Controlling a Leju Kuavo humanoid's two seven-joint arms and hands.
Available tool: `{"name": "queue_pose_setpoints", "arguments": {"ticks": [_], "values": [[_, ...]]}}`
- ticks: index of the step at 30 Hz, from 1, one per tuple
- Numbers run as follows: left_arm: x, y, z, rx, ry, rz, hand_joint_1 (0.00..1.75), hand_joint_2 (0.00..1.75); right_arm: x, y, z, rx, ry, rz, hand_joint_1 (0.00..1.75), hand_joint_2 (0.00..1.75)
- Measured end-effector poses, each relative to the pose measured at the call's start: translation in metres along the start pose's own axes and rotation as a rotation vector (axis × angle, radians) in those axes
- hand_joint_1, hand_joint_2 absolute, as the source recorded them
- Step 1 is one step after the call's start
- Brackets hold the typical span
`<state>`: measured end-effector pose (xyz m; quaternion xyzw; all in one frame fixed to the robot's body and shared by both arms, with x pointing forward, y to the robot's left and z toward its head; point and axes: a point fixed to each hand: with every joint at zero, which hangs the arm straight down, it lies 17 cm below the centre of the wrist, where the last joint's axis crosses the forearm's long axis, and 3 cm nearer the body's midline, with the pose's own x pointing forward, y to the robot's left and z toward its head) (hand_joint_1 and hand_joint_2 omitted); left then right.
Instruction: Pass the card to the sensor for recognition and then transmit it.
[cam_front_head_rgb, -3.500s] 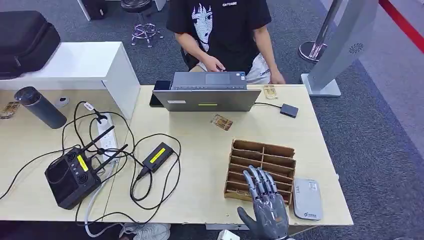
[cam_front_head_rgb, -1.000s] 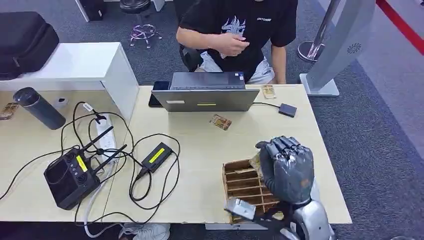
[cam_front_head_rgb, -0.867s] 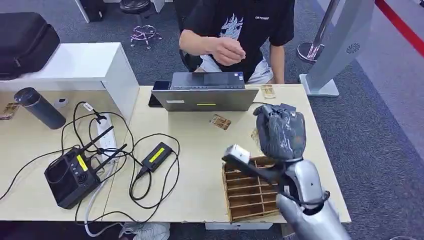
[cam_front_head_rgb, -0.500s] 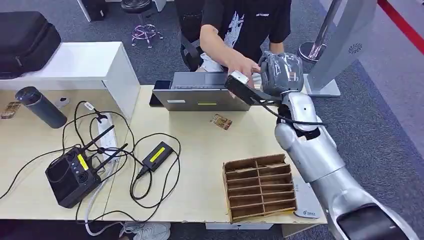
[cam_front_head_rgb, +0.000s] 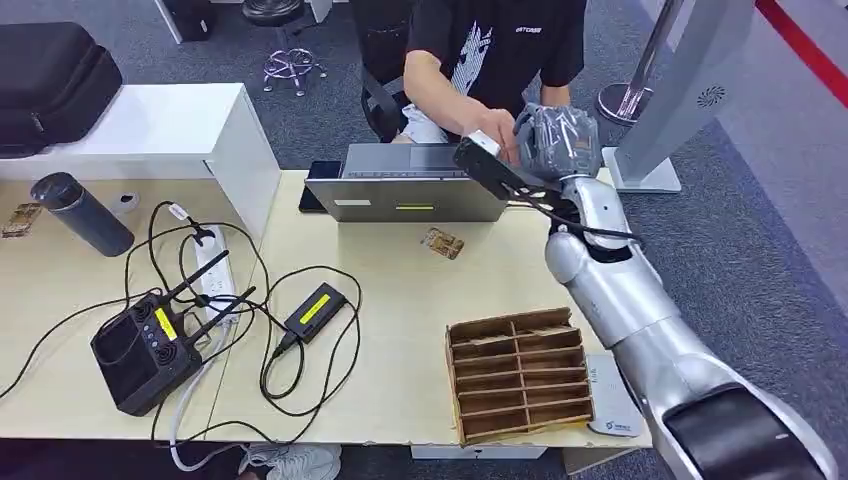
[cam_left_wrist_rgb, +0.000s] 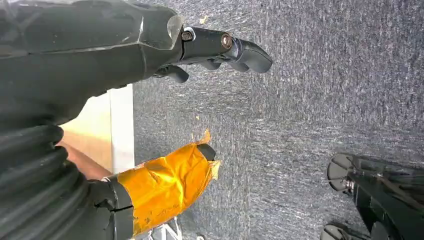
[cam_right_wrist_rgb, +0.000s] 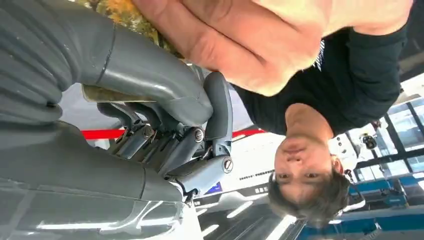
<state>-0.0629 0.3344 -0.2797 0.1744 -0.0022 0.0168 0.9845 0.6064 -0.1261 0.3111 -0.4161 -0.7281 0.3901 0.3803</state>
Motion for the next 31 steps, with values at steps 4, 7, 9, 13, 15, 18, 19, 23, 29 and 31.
{"name": "queue_pose_setpoints", "arguments": {"ticks": [4, 7, 9, 13, 15, 18, 19, 23, 29, 31], "values": [[0.0, 0.0, 0.0, 0.0, 0.001, 0.004, 0.0, 1.75, 0.003, 0.006, 0.001, 0.027, -0.003, -0.081, 0.0, 1.75], [0.002, -0.002, 0.001, 0.0, 0.002, 0.015, 0.0, 1.75, -0.002, 0.013, 0.003, 0.051, 0.085, -0.396, 0.0, 1.75], [0.001, -0.004, 0.001, -0.003, 0.003, 0.018, 0.0, 1.75, -0.021, 0.016, 0.008, 0.047, 0.166, -0.529, 0.0, 1.75], [-0.001, -0.009, 0.003, -0.017, 0.006, 0.018, 0.0, 1.75, -0.087, 0.017, 0.027, -0.02, 0.335, -0.78, 0.0, 1.75], [-0.004, -0.012, 0.004, -0.026, 0.01, 0.016, 0.0, 1.75, -0.133, 0.017, 0.046, -0.076, 0.42, -0.876, 0.0, 1.75], [-0.012, -0.016, 0.006, -0.033, 0.022, 0.016, 0.0, 1.75, -0.206, 0.023, 0.093, -0.162, 0.546, -1.001, 0.0, 1.75], [-0.014, -0.017, 0.006, -0.034, 0.026, 0.019, 0.0, 1.75, -0.228, 0.027, 0.112, -0.187, 0.588, -1.041, 0.0, 1.75], [-0.02, -0.024, 0.009, -0.038, 0.039, 0.031, 0.0, 1.75, -0.304, 0.049, 0.204, -0.288, 0.749, -1.193, 0.0, 1.75], [-0.018, -0.038, 0.014, -0.041, 0.044, 0.054, 0.0, 1.75, -0.365, 0.072, 0.335, -0.467, 0.915, -1.438, 0.0, 1.75], [-0.015, -0.042, 0.016, -0.044, 0.043, 0.062, 0.0, 1.75, -0.375, 0.076, 0.368, -0.517, 0.957, -1.485, 0.0, 1.75]]}}
